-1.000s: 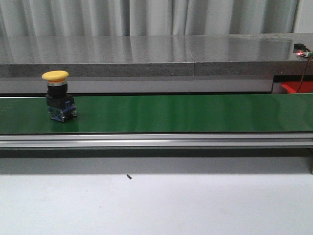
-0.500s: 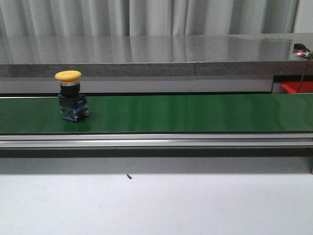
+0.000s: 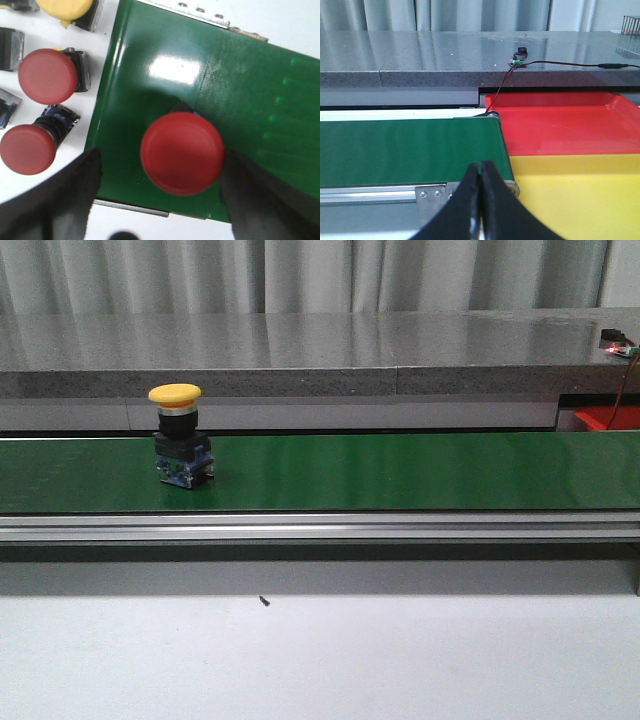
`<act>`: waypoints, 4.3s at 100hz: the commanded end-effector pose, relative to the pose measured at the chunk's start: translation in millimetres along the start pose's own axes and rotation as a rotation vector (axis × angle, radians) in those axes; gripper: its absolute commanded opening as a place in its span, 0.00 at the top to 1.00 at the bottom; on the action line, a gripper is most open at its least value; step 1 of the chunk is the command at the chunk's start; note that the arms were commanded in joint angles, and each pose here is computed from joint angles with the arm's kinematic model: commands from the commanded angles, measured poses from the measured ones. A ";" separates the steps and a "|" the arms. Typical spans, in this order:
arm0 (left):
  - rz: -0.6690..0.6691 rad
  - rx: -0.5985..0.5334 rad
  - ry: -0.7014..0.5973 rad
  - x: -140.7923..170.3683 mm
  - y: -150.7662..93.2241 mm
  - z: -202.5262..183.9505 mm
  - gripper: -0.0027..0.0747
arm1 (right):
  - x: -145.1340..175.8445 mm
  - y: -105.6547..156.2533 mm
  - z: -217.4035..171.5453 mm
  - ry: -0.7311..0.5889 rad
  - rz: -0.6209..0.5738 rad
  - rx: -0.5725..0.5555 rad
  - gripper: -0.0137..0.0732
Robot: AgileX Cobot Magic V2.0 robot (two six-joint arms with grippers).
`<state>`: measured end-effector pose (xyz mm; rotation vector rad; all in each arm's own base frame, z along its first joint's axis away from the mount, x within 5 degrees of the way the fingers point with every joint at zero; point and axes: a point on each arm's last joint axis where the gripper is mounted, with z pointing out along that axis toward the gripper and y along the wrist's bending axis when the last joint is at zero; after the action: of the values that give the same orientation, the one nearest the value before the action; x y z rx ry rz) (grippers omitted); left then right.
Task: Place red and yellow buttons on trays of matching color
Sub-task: 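Place the red button on the conveyor belt and release, then grasp the yellow button on the belt with the right gripper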
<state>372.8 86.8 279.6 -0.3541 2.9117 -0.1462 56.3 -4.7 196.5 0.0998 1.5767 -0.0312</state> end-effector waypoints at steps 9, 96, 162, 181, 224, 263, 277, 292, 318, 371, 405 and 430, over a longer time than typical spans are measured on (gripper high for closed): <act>0.042 0.021 -0.059 2.0 -19.6 -25.2 0.25 | -13.9 0.6 -2.4 -0.107 -0.012 -0.004 0.92; 0.303 0.099 -0.550 52.1 -99.7 -155.7 0.25 | -14.0 0.6 -2.4 -0.108 -0.012 -0.004 0.92; 0.223 0.088 -0.756 168.9 -57.7 -86.5 0.26 | -81.4 4.8 -12.4 -0.038 0.063 -0.016 0.92; 0.207 0.100 -0.791 178.2 -54.6 -78.6 0.26 | -132.7 8.7 -1.2 0.317 0.058 -0.009 0.92; 0.188 0.122 -0.834 181.8 -54.1 -78.0 0.26 | -181.2 27.6 89.6 0.738 0.155 -0.147 0.92; 0.189 0.121 -0.824 182.4 -54.0 -77.3 0.26 | -164.1 46.0 137.5 0.795 0.070 -0.427 0.10; 0.189 0.121 -0.824 182.4 -54.0 -77.3 0.26 | -158.2 46.1 151.6 0.773 0.015 -0.434 0.10; 0.189 0.121 -0.824 182.4 -54.0 -77.3 0.26 | -143.6 58.7 170.6 0.792 -0.044 -0.476 0.11; 0.189 0.121 -0.822 182.1 -54.1 -76.8 0.26 | -109.9 92.0 204.6 0.851 -0.138 -0.538 0.11; 0.189 0.121 -0.826 181.8 -54.1 -77.1 0.26 | -102.5 144.6 264.1 0.890 -0.210 -0.653 0.11; 0.189 0.122 -0.827 181.8 -54.1 -77.2 0.26 | -89.9 151.4 278.7 0.923 -0.220 -0.660 0.12; 0.188 0.122 -0.831 181.5 -54.2 -77.5 0.26 | -76.3 152.8 283.6 0.968 -0.222 -0.662 0.49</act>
<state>193.6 -3.8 309.8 -0.0656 2.1972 -0.0925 351.7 119.9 253.3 -0.6745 2.5484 0.4234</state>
